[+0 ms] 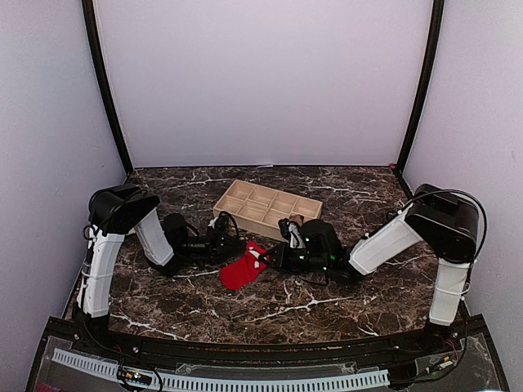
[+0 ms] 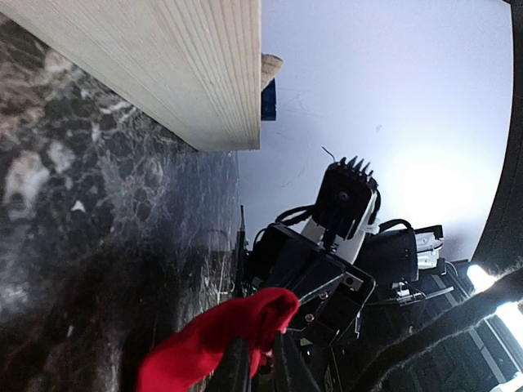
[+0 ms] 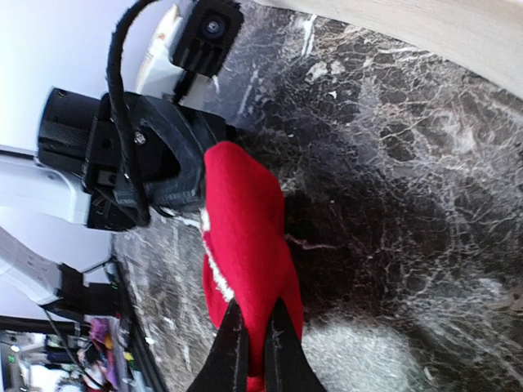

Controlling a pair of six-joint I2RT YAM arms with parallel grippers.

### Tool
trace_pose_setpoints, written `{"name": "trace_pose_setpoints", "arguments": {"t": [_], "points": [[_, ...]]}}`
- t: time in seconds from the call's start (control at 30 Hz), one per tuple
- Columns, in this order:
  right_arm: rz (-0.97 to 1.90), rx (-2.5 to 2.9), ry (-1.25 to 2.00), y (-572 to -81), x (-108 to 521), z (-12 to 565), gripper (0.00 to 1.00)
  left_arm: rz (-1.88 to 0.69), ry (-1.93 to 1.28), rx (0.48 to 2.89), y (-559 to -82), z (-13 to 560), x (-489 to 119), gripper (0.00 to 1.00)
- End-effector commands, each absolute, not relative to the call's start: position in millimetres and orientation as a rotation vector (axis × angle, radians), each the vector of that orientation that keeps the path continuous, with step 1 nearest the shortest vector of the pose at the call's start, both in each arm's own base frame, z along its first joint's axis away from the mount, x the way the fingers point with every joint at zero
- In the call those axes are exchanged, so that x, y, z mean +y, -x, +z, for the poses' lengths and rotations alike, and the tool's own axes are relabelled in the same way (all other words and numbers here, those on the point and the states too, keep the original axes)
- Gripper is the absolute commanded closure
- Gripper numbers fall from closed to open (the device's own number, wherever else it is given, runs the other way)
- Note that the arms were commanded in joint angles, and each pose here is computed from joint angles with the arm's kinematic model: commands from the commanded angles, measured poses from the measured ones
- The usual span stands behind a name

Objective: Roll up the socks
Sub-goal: Roll the sock at the center of the board.

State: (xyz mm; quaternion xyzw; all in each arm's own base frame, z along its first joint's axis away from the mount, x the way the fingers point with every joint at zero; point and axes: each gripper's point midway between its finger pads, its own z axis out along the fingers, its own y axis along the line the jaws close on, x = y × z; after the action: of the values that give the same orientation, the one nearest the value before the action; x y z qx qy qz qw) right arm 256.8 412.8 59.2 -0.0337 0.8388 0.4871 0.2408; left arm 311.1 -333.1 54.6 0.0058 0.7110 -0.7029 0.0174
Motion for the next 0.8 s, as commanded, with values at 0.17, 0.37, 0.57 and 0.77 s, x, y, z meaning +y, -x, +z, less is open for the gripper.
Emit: {"name": "trace_pose_setpoints", "arguments": {"t": [0.17, 0.37, 0.57, 0.77], "points": [[0.835, 2.489, 0.363, -262.5, 394.8, 34.2, 1.00, -1.991, 0.236, 2.366, -315.2, 15.9, -308.6, 0.83], [0.580, 2.475, 0.534, -263.2, 402.3, 35.1, 1.00, -1.978, 0.251, 2.366, -312.2, 24.2, -305.9, 0.83], [0.368, 2.415, 0.699, -254.8, 417.1, 36.3, 1.00, -1.970, 0.241, 2.426, -308.9, 34.0, -311.8, 0.82], [0.178, 2.362, 0.779, -249.2, 417.9, 31.3, 1.00, -1.900, 0.263, 2.547, -298.4, 33.1, -308.2, 0.72]]}}
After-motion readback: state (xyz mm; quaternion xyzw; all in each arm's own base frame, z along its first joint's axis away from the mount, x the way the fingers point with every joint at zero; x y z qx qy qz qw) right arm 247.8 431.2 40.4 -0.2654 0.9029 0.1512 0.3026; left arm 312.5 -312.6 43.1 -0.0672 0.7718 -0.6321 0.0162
